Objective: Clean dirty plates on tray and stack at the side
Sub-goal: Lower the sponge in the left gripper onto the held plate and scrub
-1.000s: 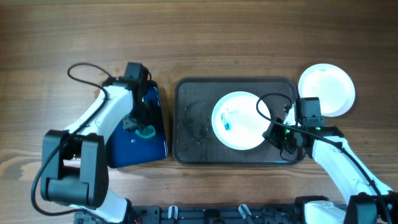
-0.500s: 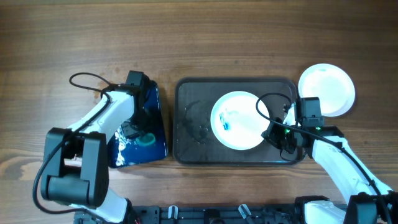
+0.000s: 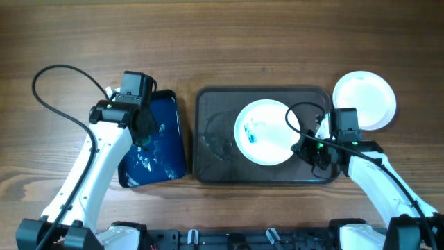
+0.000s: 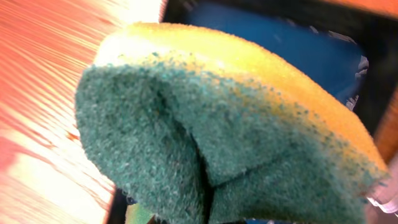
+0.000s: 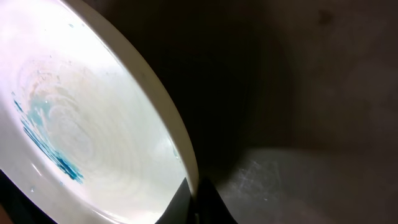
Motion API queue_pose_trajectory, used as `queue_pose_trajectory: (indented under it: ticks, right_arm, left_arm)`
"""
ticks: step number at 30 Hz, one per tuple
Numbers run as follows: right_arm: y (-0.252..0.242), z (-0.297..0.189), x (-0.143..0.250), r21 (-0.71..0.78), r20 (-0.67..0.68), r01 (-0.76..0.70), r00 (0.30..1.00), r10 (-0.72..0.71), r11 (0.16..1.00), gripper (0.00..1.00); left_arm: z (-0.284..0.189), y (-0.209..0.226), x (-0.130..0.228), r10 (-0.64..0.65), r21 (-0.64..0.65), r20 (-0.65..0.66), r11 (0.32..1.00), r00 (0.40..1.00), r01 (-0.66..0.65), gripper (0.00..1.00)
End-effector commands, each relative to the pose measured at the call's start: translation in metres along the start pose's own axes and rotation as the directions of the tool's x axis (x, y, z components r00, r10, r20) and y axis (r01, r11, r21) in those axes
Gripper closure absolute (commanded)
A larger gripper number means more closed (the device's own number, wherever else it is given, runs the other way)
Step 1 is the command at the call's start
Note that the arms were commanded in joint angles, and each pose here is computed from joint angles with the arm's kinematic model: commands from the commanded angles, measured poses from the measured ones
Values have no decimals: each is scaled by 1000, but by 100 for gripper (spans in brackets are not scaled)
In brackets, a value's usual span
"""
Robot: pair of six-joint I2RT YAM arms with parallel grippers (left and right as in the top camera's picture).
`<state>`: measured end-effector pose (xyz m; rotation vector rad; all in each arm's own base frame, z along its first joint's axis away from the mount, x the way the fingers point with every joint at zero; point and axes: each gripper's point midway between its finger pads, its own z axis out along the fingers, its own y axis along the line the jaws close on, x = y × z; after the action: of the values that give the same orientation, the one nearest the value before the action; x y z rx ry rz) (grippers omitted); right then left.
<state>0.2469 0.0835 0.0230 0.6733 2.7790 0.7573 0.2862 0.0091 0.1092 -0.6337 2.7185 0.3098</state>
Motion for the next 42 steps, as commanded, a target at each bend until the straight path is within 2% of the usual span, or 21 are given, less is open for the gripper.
queue_pose_trajectory:
  ticks: [1, 14, 18, 20, 21, 23, 26, 29, 33, 38, 42]
  right_arm:
    - [5, 2, 4, -31, -25, 24, 999, -25, 999, 96]
    - [5, 2, 4, -31, -24, 39, 999, -40, 999, 96]
    - [5, 2, 4, -31, -24, 41, 999, -42, 999, 96]
    - [4, 2, 5, -27, -27, 33, 999, -33, 999, 96]
    - [-2, 2, 7, 5, -30, -18, 999, 18, 1000, 96]
    - [-8, 2, 9, 38, -32, -51, 998, 52, 998, 96]
    - [-12, 5, 12, 52, -48, -76, 996, 78, 996, 96]
    - [-25, 20, 18, 99, -98, -110, 988, 119, 989, 96]
    - [-23, 40, 22, 85, -146, -93, 984, 105, 992, 96]
    - [-10, 62, 37, 71, -195, -67, 978, 80, 995, 96]
    - [2, 68, 46, 54, -210, -25, 977, 36, 998, 96]
  left_arm:
    - [-6, 22, -23, -20, -134, 125, 990, 992, 36, 96]
    - [-7, 25, -27, -42, -146, 146, 987, 988, 63, 96]
    - [-3, -24, 0, -47, 117, -30, 992, 998, 50, 96]
    - [-5, -57, 18, -19, 284, -154, 957, 988, 63, 96]
    - [-6, -74, 27, 16, 361, -213, 930, 977, 63, 96]
    - [-5, -88, 35, 48, 422, -268, 904, 962, 73, 96]
    - [-13, -116, 43, 127, 556, -308, 829, 943, 70, 96]
    - [-33, -151, 48, 208, 689, -274, 724, 939, 41, 96]
    - [-46, -171, 60, 257, 731, -255, 682, 932, 12, 96]
    - [-78, -207, 83, 361, 832, -205, 554, 910, -33, 96]
    - [-82, -226, 100, 410, 852, -182, 519, 893, -65, 96]
